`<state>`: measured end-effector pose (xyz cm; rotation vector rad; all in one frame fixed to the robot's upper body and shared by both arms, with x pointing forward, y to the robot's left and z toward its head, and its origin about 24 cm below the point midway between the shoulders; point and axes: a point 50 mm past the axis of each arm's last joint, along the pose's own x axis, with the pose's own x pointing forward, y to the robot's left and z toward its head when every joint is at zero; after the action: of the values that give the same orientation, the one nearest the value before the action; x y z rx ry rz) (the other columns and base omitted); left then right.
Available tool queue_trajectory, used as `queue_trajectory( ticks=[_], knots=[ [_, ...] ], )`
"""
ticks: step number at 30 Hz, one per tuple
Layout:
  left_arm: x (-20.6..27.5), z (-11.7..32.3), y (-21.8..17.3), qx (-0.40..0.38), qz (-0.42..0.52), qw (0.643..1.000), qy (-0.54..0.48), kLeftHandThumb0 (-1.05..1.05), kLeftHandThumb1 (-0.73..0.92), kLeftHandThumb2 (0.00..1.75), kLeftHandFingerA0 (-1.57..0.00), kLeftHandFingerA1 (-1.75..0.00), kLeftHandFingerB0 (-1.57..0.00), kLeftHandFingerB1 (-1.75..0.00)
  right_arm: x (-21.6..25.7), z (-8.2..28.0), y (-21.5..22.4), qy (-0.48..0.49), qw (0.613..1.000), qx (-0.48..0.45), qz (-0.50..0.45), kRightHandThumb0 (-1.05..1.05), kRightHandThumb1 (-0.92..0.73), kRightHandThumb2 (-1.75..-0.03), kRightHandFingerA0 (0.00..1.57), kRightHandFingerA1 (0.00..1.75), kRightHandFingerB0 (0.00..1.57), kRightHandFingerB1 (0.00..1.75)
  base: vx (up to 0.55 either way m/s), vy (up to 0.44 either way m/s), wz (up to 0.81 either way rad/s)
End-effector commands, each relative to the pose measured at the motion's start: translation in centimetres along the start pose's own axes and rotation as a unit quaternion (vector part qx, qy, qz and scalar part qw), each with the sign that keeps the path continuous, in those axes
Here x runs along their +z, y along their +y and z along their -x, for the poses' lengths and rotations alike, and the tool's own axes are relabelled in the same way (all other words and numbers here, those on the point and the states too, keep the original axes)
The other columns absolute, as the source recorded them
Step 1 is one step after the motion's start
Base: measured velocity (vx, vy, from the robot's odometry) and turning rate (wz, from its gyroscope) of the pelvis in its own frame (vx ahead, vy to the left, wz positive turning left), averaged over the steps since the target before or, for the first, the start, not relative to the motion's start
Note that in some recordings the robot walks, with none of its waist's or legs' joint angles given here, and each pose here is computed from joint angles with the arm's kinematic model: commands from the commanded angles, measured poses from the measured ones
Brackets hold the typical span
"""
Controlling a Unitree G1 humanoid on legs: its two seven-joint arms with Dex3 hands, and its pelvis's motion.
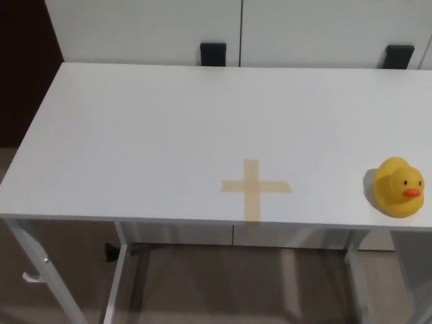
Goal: The robot uses its right hand to push the yellow duck toy to the center of the white desk.
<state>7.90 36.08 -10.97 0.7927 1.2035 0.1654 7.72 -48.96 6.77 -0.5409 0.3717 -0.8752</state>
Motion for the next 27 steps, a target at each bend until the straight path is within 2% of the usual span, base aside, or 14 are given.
queue_trajectory(
  ticks=[1,2,3,4,5,6,7,8,9,11,12,13,14,27],
  knots=[
    [0.6,-0.1,0.9,0.014,-0.011,1.000,-0.025,-0.13,0.66,0.68,-0.84,-0.69,-0.82,-0.58,8.2,-2.5,1.6,-0.137,0.987,-0.017,-0.077,-0.88,-0.74,-1.07,0.26,0.63,0.09,0.48,0.00,0.000,0.00],
    [0.7,-0.1,1.0,0.014,-0.014,0.999,-0.026,-0.13,0.66,0.68,-0.84,-0.69,-0.82,-0.58,9.0,-2.6,1.9,-0.149,0.985,-0.014,-0.086,-0.88,-0.74,-1.07,0.26,0.63,0.09,0.48,0.00,0.000,0.00],
    [0.7,-0.1,1.0,0.015,-0.015,0.999,-0.027,-0.16,0.67,0.64,-0.85,-0.68,-0.80,-0.57,10.1,-2.9,2.6,-0.158,0.982,-0.010,-0.099,-0.85,-0.88,-0.67,0.34,0.56,0.20,0.41,0.00,0.000,0.00],
    [0.7,-0.1,1.0,0.016,-0.014,0.999,-0.027,-0.16,0.67,0.64,-0.85,-0.68,-0.80,-0.57,11.1,-3.2,3.3,-0.162,0.981,-0.007,-0.108,-0.85,-0.88,-0.67,0.34,0.56,0.20,0.41,0.00,0.000,0.00],
    [0.7,-0.1,1.0,0.016,-0.014,0.999,-0.027,-0.17,0.68,0.62,-0.86,-0.67,-0.80,-0.55,11.3,-3.2,3.4,-0.162,0.981,-0.006,-0.110,-0.93,-0.71,-0.64,0.57,0.52,0.48,0.47,0.00,0.000,0.00],
    [0.7,-0.1,1.0,0.016,-0.014,0.999,-0.027,-0.17,0.68,0.62,-0.86,-0.67,-0.80,-0.55,11.4,-3.2,3.5,-0.161,0.981,-0.006,-0.110,-0.93,-0.71,-0.64,0.57,0.52,0.48,0.47,0.00,0.000,0.00],
    [0.7,-0.1,0.9,0.015,-0.013,0.999,-0.028,-0.18,0.66,0.62,-0.87,-0.69,-0.81,-0.57,12.2,-3.3,4.4,-0.168,0.980,0.001,-0.109,-1.01,-0.77,-0.75,0.37,0.59,0.31,0.47,0.00,0.000,0.00],
    [0.7,-0.1,0.9,0.015,-0.012,0.999,-0.028,-0.18,0.66,0.62,-0.87,-0.69,-0.81,-0.57,12.7,-3.5,5.0,-0.174,0.979,0.007,-0.107,-1.01,-0.77,-0.75,0.37,0.59,0.31,0.47,0.01,-0.001,0.12],
    [0.8,-0.1,0.8,0.015,-0.012,0.999,-0.030,-0.18,0.66,0.63,-0.85,-0.71,-0.81,-0.58,14.1,-3.4,7.0,-0.188,0.975,0.042,-0.114,-0.83,-0.88,-0.67,0.33,0.43,0.29,0.32,0.00,0.000,0.00],
    [0.8,-0.1,0.9,0.015,-0.014,0.999,-0.032,-0.18,0.66,0.63,-0.85,-0.71,-0.81,-0.58,15.0,-3.1,8.6,-0.197,0.969,0.080,-0.124,-0.83,-0.88,-0.67,0.33,0.43,0.29,0.32,0.00,0.000,0.00],
    [0.8,-0.1,0.9,0.015,-0.015,0.999,-0.032,-0.18,0.68,0.63,-0.85,-0.68,-0.80,-0.57,15.6,-3.1,10.3,-0.190,0.967,0.109,-0.129,-0.76,-0.70,-1.07,0.21,0.47,0.18,0.44,0.00,0.000,0.00],
    [0.8,-0.1,0.9,0.015,-0.015,0.999,-0.032,-0.18,0.68,0.63,-0.85,-0.68,-0.80,-0.57,15.8,-3.1,10.8,-0.188,0.967,0.115,-0.129,-0.76,-0.70,-1.07,0.21,0.47,0.18,0.44,0.00,0.000,0.00],
    [0.8,-0.1,0.9,0.014,-0.009,0.999,-0.031,-0.18,0.69,0.65,-0.86,-0.71,-0.81,-0.57,16.2,-2.8,12.3,-0.192,0.962,0.146,-0.128,-0.74,-0.92,-0.69,0.24,0.32,0.22,0.29,0.00,0.000,0.00],
    [1.2,-0.2,0.9,0.013,-0.005,0.999,-0.031,-0.18,0.67,0.65,-0.85,-0.72,-0.82,-0.58,18.3,0.1,20.9,-0.198,0.933,0.277,-0.116,-0.75,-0.91,-0.70,0.25,0.38,0.20,0.34,0.00,0.000,0.00]
  ],
)
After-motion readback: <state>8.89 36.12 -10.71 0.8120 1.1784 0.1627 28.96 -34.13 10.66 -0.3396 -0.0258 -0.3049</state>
